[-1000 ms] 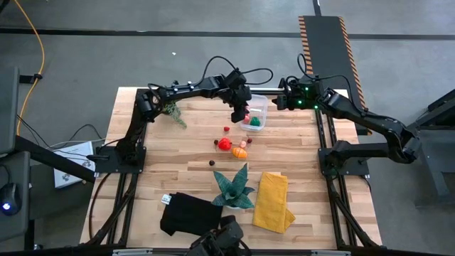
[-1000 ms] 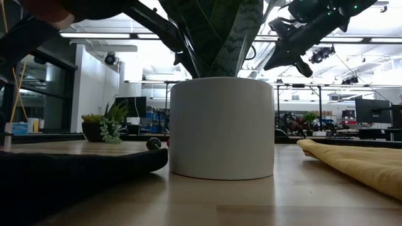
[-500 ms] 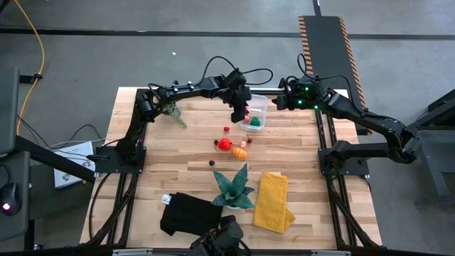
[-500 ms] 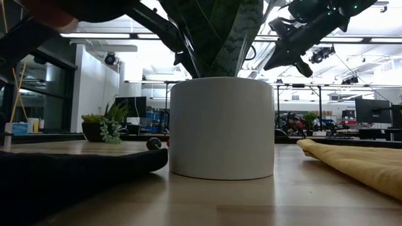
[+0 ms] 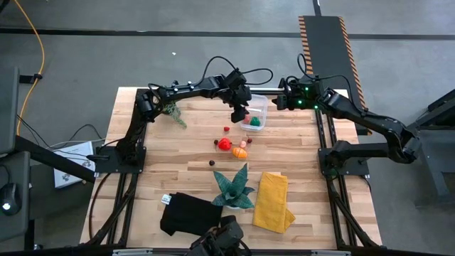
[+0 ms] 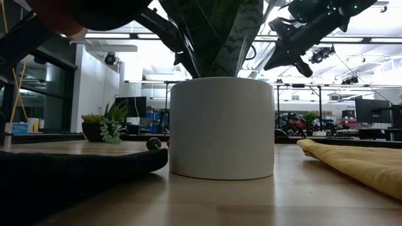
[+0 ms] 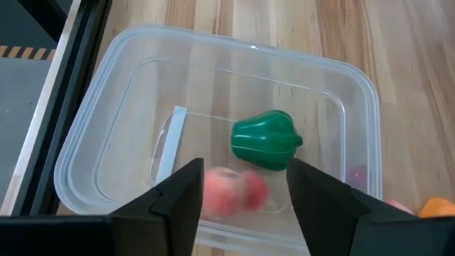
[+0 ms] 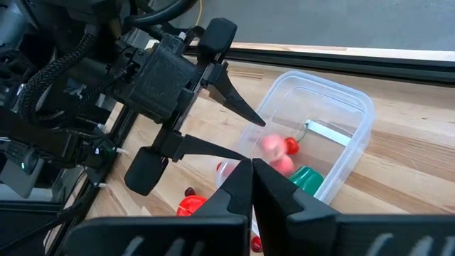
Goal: Pick and placing Produce into tupperware
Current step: Put the bottom apricot into the transparent container, then put the croissant into the transparent container
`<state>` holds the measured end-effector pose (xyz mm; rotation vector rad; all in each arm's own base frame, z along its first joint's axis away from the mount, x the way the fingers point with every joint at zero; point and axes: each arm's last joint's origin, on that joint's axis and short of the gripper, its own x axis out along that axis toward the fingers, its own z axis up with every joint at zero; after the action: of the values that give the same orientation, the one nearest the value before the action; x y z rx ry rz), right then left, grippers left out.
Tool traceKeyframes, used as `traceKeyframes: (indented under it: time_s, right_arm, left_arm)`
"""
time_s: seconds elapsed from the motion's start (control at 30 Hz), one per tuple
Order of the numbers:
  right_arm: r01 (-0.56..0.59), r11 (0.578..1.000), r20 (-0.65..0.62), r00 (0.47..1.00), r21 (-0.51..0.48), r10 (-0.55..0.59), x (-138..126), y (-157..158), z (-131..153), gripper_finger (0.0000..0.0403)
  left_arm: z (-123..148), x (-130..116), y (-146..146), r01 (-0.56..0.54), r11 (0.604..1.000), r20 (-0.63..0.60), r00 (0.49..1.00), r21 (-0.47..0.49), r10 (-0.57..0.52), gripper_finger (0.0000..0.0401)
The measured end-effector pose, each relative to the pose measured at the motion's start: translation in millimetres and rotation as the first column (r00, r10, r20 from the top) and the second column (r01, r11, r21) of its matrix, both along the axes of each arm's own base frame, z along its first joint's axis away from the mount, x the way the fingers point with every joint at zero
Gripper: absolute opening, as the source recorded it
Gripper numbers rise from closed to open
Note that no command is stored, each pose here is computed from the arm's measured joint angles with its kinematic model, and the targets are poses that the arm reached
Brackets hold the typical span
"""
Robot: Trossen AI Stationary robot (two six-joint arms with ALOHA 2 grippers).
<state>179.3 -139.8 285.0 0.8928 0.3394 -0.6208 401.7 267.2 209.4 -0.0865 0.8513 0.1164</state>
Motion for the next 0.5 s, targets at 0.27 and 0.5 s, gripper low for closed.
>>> traceKeyframes:
  time_s: [0.27, 0.5]
  right_arm:
    - [-0.001, 1.000, -0.001, 1.000, -0.002, 0.001, 0.0, 0.0, 0.0, 0.0000]
    - [0.000, 1.000, -0.002, 1.000, -0.003, 0.000, 0.0, 0.0, 0.0, 0.0000]
  left_arm:
    - [0.0, 0.0, 0.0, 0.011, 1.000, -0.001, 1.000, 0.010, -0.011, 0.0187]
    - [-0.6, -0.5, -0.6, 0.011, 1.000, -0.010, 1.000, 0.004, -0.011, 0.0168]
